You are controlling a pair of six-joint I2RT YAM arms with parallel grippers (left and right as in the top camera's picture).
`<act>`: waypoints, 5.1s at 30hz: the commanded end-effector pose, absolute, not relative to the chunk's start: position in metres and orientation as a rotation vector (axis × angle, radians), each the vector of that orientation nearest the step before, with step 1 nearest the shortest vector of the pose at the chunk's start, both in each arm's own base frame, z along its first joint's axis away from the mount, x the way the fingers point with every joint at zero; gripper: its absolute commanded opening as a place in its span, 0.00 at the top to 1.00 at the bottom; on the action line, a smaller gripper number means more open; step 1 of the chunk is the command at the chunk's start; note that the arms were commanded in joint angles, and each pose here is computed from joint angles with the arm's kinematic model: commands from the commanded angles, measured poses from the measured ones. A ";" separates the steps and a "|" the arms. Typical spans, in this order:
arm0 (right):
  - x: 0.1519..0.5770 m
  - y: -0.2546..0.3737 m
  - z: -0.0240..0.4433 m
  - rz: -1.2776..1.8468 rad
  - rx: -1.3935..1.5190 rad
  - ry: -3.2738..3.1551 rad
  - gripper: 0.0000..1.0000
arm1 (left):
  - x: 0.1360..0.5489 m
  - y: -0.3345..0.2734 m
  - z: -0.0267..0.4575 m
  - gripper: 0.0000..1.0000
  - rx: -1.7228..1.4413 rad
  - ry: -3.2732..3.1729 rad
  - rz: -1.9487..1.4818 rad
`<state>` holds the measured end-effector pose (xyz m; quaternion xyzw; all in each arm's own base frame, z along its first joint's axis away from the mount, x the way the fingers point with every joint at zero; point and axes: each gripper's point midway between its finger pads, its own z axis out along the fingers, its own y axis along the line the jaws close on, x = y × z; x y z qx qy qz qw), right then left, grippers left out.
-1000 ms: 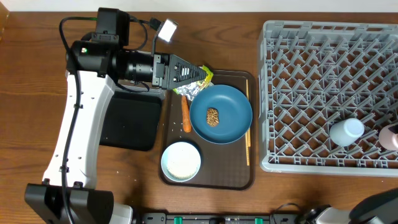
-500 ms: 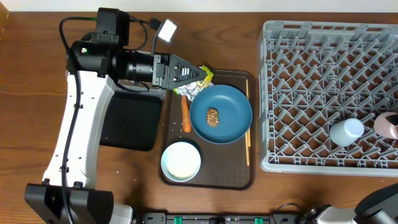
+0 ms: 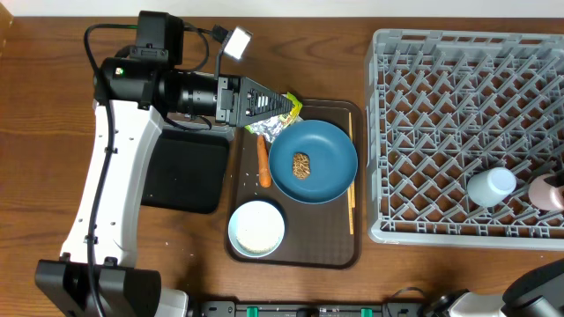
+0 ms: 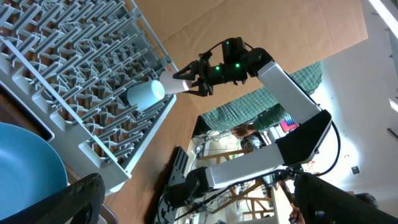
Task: Sort waste into correct bins and load items into the dishwasher rack
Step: 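Place the pink cup upside down in the dish rack with right gripper, then move the left gripper to the blue plate rim and grasp it, then lift the blue plate with the left gripper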
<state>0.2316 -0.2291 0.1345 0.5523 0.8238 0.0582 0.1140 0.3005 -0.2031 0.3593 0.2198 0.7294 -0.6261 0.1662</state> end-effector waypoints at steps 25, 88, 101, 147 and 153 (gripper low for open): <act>0.246 -0.228 0.140 0.258 1.540 2.392 0.42 | 0.300 -0.200 0.345 0.02 0.563 2.191 -1.730; 0.291 -0.047 0.309 0.584 0.513 2.199 0.19 | 0.260 -0.149 0.112 0.27 0.560 3.255 -0.121; 0.294 -0.048 0.313 0.576 0.502 2.180 0.18 | 0.317 -0.177 0.088 0.30 0.534 2.985 -0.221; 0.294 -0.049 0.313 0.595 0.544 2.174 0.19 | 0.338 -0.188 0.016 0.94 0.579 2.930 -0.240; 0.294 -0.049 0.313 0.595 0.544 2.174 0.19 | 0.344 -0.190 0.055 0.94 0.573 2.878 -0.255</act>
